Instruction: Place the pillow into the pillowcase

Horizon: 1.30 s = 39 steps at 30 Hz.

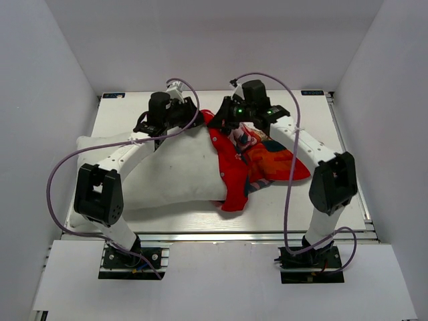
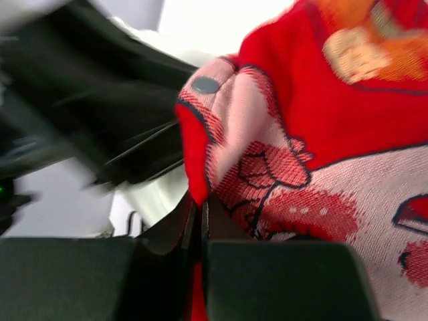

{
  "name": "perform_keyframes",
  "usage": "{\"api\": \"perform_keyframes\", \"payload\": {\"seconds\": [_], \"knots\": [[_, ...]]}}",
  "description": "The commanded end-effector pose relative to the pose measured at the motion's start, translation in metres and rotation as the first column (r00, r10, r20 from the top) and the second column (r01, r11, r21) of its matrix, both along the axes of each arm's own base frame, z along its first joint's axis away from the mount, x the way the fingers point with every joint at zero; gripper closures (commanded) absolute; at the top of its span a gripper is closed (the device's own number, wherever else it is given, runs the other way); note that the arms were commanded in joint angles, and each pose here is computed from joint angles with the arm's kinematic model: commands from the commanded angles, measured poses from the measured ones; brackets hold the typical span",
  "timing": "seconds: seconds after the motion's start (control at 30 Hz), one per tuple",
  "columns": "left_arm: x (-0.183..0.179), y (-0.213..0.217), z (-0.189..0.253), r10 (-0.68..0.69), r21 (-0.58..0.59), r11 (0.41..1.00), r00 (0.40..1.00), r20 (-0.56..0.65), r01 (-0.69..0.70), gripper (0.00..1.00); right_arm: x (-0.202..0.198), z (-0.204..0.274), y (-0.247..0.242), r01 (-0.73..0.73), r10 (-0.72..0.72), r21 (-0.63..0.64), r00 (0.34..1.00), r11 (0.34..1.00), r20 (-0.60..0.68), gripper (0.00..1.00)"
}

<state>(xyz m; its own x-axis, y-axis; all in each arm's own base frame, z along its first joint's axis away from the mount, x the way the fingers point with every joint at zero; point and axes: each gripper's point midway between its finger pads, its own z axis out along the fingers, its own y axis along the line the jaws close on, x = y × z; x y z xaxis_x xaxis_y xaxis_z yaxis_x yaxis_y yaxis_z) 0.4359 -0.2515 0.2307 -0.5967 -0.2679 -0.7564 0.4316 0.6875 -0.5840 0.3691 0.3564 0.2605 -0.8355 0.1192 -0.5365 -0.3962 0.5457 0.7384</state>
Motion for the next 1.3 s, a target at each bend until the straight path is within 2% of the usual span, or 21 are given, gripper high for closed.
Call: {"api": "perform_keyframes", "payload": {"seconds": [0.0,0.07,0.13,0.2,0.27,0.3,0.37,0.4,0.47,0.5,0.6,0.7,0.77,0.8,0.9,1.03,1.13,1.17,1.2,1.23,1.27], "knots": [[-0.012,0.003,0.044,-0.009,-0.031,0.999,0.996,0.090,0.012,0.50,0.011,0.016,0.019,-0.009,0.008,0.010,0.996,1.000,0.093,1.00],[-0.024,0.014,0.052,-0.006,0.001,1.000,0.996,0.093,0.006,0.42,0.019,0.017,0.023,-0.005,0.004,0.007,0.994,1.000,0.110,1.00],[-0.036,0.026,0.047,0.007,0.056,0.998,0.999,0.050,-0.010,0.41,0.025,0.030,0.026,0.003,-0.006,0.019,0.990,1.000,0.144,1.00],[-0.046,0.042,0.062,0.043,0.119,0.991,0.995,0.090,-0.054,0.40,0.029,0.036,0.028,0.005,-0.009,0.023,0.987,1.000,0.162,1.00],[-0.063,0.058,0.049,0.082,0.177,0.980,0.996,0.038,-0.088,0.40,0.026,0.036,0.031,-0.006,0.002,0.020,0.985,1.000,0.171,1.00],[-0.076,0.067,0.061,0.104,0.177,0.978,0.993,0.063,-0.114,0.41,0.025,0.036,0.032,-0.010,0.007,0.018,0.985,1.000,0.174,1.00],[-0.096,0.084,0.039,0.172,0.214,0.962,0.985,0.005,-0.169,0.44,0.019,0.037,0.040,-0.031,0.028,0.012,0.981,0.999,0.193,1.00],[-0.110,0.091,0.050,0.192,0.197,0.961,0.981,0.035,-0.195,0.46,0.017,0.039,0.044,-0.036,0.033,0.006,0.978,0.999,0.207,1.00],[-0.132,0.098,0.029,0.218,0.198,0.958,0.975,-0.041,-0.206,0.51,0.005,0.036,0.061,-0.081,0.082,-0.015,0.969,0.997,0.235,1.00],[-0.144,0.102,0.036,0.226,0.175,0.960,0.974,-0.029,-0.218,0.53,0.001,0.035,0.067,-0.088,0.091,-0.025,0.966,0.996,0.242,1.00],[-0.164,0.111,0.018,0.276,0.169,0.951,0.956,-0.095,-0.258,0.53,-0.021,0.026,0.093,-0.127,0.138,-0.061,0.958,0.990,0.253,1.00],[-0.177,0.124,0.013,0.330,0.169,0.935,0.939,-0.099,-0.311,0.50,-0.036,0.011,0.111,-0.138,0.164,-0.112,0.951,0.984,0.264,0.99],[-0.183,0.129,0.012,0.355,0.169,0.927,0.929,-0.101,-0.336,0.50,-0.034,0.000,0.114,-0.130,0.171,-0.156,0.942,0.979,0.290,0.82],[-0.184,0.130,0.010,0.361,0.168,0.925,0.926,-0.106,-0.341,0.50,-0.027,-0.002,0.111,-0.108,0.161,-0.179,0.935,0.978,0.315,0.66],[-0.187,0.134,-0.004,0.381,0.182,0.917,0.915,-0.131,-0.355,0.50,-0.010,0.011,0.091,-0.078,0.176,-0.238,0.889,0.968,0.424,0.51],[-0.189,0.141,-0.021,0.409,0.222,0.901,0.901,-0.143,-0.373,0.44,0.004,0.078,0.032,-0.023,0.166,-0.243,0.792,0.970,0.588,0.42],[-0.186,0.133,-0.030,0.359,0.236,0.918,0.920,-0.155,-0.319,0.39,-0.016,0.104,-0.003,-0.024,0.199,-0.269,0.736,0.963,0.647,0.40],[-0.185,0.130,-0.031,0.343,0.240,0.923,0.926,-0.158,-0.301,0.35,-0.022,0.103,-0.015,-0.017,0.205,-0.285,0.736,0.958,0.645,0.40],[-0.183,0.125,-0.035,0.319,0.244,0.930,0.932,-0.172,-0.273,0.32,-0.031,0.075,-0.024,-0.028,0.234,-0.331,0.762,0.943,0.604,0.40],[-0.183,0.123,-0.037,0.298,0.259,0.933,0.940,-0.165,-0.250,0.30,-0.048,0.086,-0.038,-0.021,0.232,-0.325,0.742,0.946,0.629,0.40],[-0.181,0.121,-0.033,0.285,0.264,0.935,0.946,-0.158,-0.237,0.27,-0.058,0.077,-0.046,-0.026,0.239,-0.335,0.752,0.942,0.615,0.39]]}}
